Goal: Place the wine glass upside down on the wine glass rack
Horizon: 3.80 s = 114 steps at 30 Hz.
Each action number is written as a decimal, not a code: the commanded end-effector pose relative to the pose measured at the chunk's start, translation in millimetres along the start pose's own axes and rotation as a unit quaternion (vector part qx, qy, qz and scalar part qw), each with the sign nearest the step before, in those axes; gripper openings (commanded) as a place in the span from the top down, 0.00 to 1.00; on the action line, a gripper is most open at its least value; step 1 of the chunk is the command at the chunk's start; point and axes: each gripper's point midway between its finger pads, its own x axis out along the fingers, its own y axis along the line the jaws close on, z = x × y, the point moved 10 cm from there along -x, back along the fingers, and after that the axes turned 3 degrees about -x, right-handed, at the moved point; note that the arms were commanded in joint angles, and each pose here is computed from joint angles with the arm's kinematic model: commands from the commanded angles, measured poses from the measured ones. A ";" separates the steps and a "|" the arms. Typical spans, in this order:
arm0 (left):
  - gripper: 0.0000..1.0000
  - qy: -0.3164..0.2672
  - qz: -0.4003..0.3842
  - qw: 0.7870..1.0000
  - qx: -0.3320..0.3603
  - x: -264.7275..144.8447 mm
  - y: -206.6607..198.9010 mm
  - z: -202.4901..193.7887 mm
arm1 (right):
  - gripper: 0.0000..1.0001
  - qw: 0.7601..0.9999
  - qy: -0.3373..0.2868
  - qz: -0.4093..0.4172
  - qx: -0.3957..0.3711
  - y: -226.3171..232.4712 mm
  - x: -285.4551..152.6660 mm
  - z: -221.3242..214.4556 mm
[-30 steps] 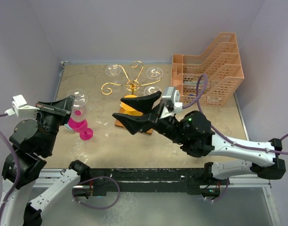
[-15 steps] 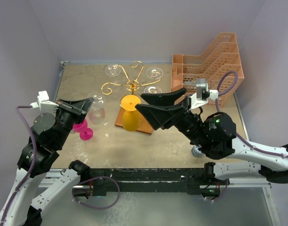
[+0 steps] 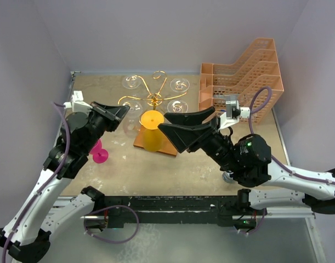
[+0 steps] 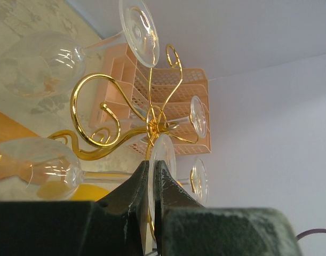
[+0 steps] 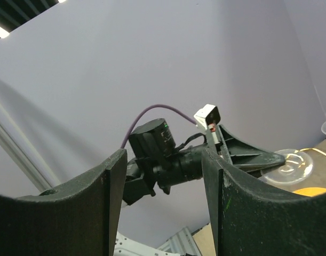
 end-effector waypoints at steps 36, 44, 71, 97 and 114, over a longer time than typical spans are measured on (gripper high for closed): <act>1.00 -0.114 -0.029 0.993 -0.019 42.0 -34.2 22.3 | 0.40 0.998 -0.045 0.036 0.038 6.6 -14.6 19.8; 1.00 -0.146 -0.017 0.989 -0.007 40.7 -32.3 28.5 | 0.40 0.998 -0.040 0.031 0.037 5.4 -13.6 16.2; 1.00 -0.111 0.008 0.993 0.032 21.0 -24.1 25.0 | 0.39 0.999 -0.027 0.028 0.037 5.0 -8.6 8.3; 0.78 -0.093 0.073 0.986 0.118 8.9 -8.5 26.2 | 0.40 0.999 -0.016 0.015 0.042 2.1 -6.6 0.5; 0.55 -0.081 0.116 0.960 0.241 -10.9 -12.1 39.3 | 0.39 0.998 -0.028 -0.017 0.050 -1.7 -10.9 9.4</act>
